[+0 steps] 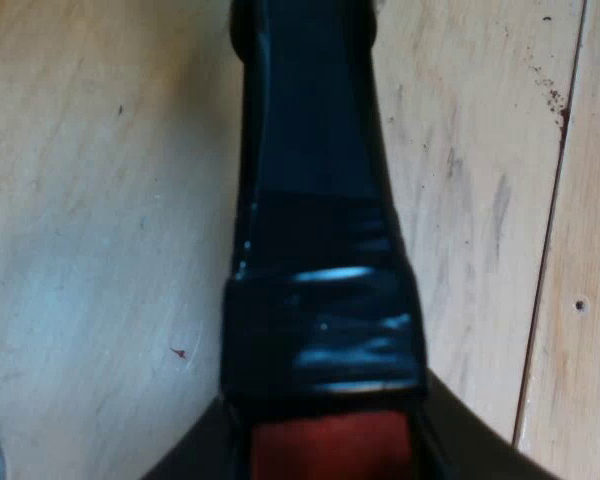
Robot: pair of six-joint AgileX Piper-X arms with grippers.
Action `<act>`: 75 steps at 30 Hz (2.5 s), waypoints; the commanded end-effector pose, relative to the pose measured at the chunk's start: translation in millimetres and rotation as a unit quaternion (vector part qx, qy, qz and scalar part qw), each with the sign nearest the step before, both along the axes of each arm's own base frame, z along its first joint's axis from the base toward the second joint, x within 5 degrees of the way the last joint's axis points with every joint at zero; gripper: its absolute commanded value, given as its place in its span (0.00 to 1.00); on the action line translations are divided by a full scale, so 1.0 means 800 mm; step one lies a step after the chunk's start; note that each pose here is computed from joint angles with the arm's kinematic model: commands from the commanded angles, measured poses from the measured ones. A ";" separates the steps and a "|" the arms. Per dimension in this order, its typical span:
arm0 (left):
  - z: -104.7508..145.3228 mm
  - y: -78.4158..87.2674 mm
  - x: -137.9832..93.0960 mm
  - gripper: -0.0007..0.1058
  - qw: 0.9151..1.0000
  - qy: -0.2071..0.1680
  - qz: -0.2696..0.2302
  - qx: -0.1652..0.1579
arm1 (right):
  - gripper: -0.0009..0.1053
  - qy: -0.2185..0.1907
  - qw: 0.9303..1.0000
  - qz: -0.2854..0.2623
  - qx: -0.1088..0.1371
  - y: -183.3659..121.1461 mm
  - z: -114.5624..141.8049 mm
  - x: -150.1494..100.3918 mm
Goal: Put the handle in the coffee machine
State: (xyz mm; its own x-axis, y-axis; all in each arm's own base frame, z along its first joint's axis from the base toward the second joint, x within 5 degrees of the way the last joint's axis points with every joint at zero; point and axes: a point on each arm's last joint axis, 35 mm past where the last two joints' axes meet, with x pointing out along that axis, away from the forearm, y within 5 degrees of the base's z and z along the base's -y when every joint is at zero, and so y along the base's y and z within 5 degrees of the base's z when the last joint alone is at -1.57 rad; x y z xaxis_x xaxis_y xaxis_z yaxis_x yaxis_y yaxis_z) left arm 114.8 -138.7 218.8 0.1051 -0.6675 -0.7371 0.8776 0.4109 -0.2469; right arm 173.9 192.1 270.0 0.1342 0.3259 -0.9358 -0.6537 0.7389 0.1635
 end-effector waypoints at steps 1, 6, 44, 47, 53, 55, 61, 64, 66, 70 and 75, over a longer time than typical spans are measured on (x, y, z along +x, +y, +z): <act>0.022 -0.007 0.002 0.01 0.998 -0.028 -0.023 -0.055 | 0.62 -0.020 1.000 0.006 0.001 0.002 0.004 0.003; 0.021 -0.006 0.001 0.01 0.998 -0.023 -0.022 -0.051 | 0.62 -0.038 0.999 0.001 0.021 0.004 0.011 0.005; 0.021 -0.006 0.001 0.01 0.998 -0.025 -0.023 -0.052 | 0.79 -0.001 0.999 0.008 0.038 0.001 0.014 -0.003; 0.021 -0.006 0.001 0.01 0.998 -0.025 -0.023 -0.052 | 0.99 -0.001 0.999 0.009 0.038 0.001 0.014 -0.003; 0.021 -0.006 0.001 0.01 0.998 -0.025 -0.023 -0.052 | 1.00 -0.002 0.999 0.010 0.037 0.001 0.014 -0.003; 0.021 -0.006 0.001 0.01 0.998 -0.025 -0.023 -0.052 | 1.00 -0.003 0.999 0.013 0.037 0.001 0.014 -0.003; 0.021 -0.006 0.001 0.01 0.998 -0.025 -0.023 -0.052 | 1.00 -0.024 0.999 0.006 0.027 -0.002 0.018 -0.003; 0.021 -0.005 0.003 0.01 0.998 -0.025 -0.020 -0.052 | 1.00 -0.049 0.998 0.000 0.031 -0.006 0.027 -0.004; 0.021 -0.005 0.003 0.01 0.998 -0.024 -0.018 -0.051 | 1.00 -0.077 0.996 -0.005 0.036 -0.009 0.036 -0.006; 0.021 0.001 0.008 0.01 0.998 -0.014 -0.008 -0.056 | 1.00 -0.115 0.992 0.012 0.055 -0.019 0.056 -0.014; 0.024 0.017 0.014 0.01 0.998 -0.004 0.020 -0.060 | 1.00 -0.144 0.987 0.005 0.068 -0.031 0.074 -0.024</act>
State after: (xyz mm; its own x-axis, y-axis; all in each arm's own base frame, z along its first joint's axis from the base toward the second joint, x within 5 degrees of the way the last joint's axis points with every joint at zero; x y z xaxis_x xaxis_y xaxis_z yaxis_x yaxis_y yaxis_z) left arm 123.1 -128.0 223.9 0.1104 -0.7063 -0.6992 0.8556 0.4255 -0.2948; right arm 157.3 170.5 320.2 0.3444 0.4413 -0.8286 -0.6892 0.7182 0.0960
